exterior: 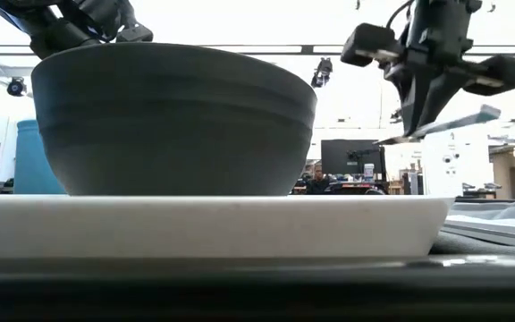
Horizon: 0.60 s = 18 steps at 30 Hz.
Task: Set up tray
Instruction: Put the white knife on the gray napkin to the right side of the white fork
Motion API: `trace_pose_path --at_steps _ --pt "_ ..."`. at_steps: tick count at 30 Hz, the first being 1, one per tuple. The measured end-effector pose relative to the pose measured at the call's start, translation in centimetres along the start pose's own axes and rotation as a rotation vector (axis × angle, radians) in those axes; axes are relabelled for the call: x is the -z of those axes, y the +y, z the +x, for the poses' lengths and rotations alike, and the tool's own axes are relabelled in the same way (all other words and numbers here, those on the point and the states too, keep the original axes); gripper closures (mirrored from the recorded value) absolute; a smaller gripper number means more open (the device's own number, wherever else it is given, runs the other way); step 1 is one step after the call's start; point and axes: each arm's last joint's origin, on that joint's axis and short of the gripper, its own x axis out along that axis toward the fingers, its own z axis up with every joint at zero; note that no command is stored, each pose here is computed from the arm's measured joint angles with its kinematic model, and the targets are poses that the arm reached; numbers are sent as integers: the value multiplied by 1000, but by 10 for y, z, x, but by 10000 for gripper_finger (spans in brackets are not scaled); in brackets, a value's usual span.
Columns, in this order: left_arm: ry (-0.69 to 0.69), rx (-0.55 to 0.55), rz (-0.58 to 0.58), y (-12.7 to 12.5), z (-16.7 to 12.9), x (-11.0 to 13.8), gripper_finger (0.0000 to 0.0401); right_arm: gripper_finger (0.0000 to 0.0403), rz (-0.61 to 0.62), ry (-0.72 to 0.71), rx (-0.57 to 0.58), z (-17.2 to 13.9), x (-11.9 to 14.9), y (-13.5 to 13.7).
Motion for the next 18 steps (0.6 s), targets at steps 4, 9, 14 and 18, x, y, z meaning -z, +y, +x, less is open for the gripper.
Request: trace_pose_path --at_steps 4,9,14,18 --pt "1 1 0 0 0 0 281 390 1 62 -1 6 29 12" --pt "8 0 -1 1 1 2 281 390 -38 148 -20 28 61 28" --pt "12 -2 -1 2 1 3 281 390 -14 131 46 52 73 29" --pt "15 0 -2 2 1 3 281 390 -13 116 70 61 73 27"
